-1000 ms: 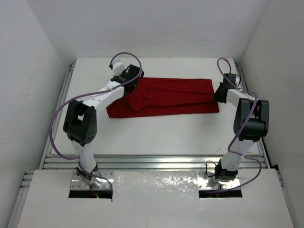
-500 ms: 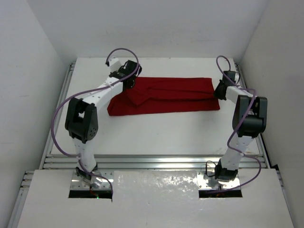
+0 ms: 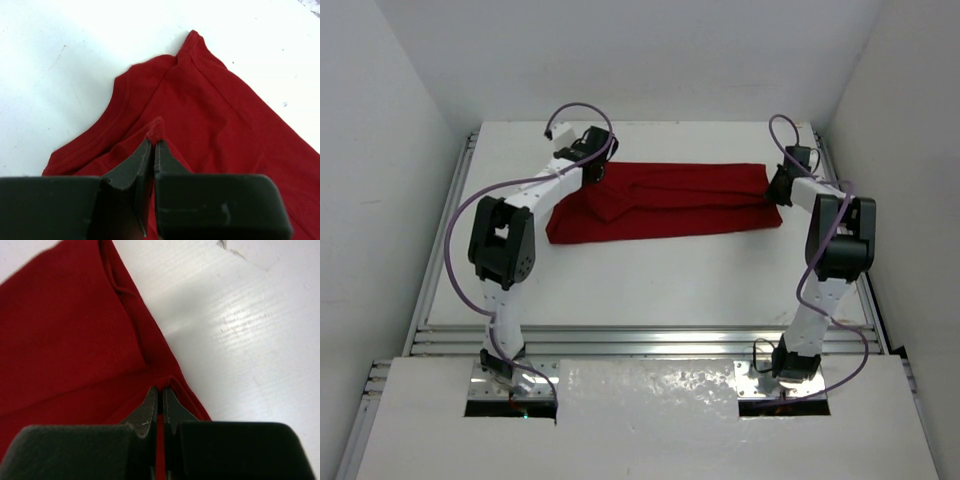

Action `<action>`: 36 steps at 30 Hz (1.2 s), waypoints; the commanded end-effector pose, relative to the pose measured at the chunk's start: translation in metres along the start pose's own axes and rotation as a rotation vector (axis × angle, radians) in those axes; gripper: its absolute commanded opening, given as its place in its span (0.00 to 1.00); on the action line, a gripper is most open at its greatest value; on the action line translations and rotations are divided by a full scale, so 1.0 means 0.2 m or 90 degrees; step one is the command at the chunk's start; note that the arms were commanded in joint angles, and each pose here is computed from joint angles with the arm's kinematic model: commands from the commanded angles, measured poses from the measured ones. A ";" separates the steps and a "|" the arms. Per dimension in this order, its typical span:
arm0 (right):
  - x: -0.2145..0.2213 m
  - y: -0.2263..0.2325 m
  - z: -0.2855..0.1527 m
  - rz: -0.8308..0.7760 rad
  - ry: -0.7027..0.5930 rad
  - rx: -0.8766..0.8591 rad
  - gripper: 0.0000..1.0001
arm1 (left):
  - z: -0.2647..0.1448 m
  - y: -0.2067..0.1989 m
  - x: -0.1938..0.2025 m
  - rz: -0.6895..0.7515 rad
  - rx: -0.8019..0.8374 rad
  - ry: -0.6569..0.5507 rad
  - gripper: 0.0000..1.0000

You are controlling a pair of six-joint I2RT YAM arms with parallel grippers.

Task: Fold and stack the t-shirts
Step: Fold the other side of the tshirt into a rectangle

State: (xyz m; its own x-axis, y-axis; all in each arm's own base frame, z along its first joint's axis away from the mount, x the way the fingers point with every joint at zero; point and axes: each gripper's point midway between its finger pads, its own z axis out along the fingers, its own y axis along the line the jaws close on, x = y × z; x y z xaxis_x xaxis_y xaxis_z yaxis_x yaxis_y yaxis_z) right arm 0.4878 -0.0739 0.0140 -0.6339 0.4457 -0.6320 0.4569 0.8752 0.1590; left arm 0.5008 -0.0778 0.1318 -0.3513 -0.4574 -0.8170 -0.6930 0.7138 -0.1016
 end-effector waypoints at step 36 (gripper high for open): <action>0.23 1.24 -0.44 -0.270 -0.020 -0.489 0.90 | 0.31 -0.13 -0.31 -0.056 0.013 -0.045 1.00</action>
State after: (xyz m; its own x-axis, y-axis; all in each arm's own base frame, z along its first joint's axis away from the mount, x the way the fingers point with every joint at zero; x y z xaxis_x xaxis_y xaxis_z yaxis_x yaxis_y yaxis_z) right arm 0.5202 0.1763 0.0788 -0.6649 0.0527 -0.7451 -0.3127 0.8862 0.3417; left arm 0.5754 -0.0394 0.0952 -0.3242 -0.4641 -0.8243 -0.7214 0.6850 -0.1019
